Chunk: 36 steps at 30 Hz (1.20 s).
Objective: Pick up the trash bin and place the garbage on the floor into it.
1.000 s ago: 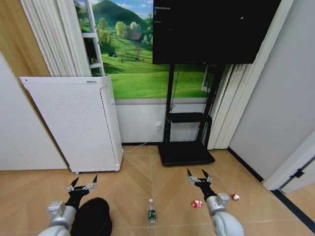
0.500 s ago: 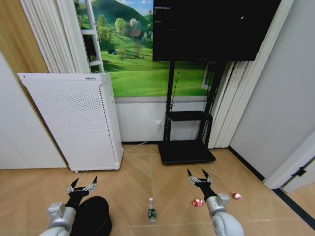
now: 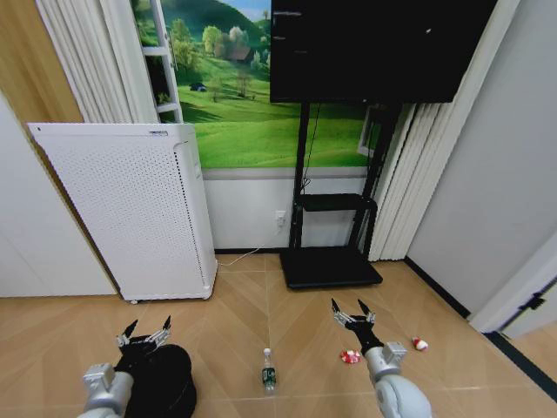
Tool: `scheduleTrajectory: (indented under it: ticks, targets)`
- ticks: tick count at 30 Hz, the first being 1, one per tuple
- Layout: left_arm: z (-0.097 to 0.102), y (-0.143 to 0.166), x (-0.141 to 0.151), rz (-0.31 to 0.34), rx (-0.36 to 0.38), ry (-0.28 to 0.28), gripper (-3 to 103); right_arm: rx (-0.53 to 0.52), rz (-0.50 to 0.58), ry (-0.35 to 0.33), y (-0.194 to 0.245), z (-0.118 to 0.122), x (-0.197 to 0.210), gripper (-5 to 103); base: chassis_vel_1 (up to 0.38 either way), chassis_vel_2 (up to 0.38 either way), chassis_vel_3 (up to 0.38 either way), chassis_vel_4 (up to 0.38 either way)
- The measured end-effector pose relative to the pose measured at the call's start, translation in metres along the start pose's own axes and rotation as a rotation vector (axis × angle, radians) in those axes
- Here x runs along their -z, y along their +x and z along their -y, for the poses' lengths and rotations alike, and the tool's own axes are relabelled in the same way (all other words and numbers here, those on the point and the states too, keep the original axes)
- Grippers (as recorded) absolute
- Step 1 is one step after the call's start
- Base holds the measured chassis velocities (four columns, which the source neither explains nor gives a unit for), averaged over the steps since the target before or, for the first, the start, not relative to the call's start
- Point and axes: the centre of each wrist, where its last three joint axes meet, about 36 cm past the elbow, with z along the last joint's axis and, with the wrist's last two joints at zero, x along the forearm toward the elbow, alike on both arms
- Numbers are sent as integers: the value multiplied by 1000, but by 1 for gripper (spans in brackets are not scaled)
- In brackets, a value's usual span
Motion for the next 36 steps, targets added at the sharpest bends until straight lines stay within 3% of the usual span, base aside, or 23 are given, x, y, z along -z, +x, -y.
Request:
scheduleTrajectory:
  ticks: [29,36]
  targets:
    - [1,5,-2,-7,7,-2,100,-5,2,1,-2,0,-3,100,0,0,0,0]
    - [0,12,-9,-35,26,-4,100,-8,6,-1,-2,0,-4,100,0,0,0,0]
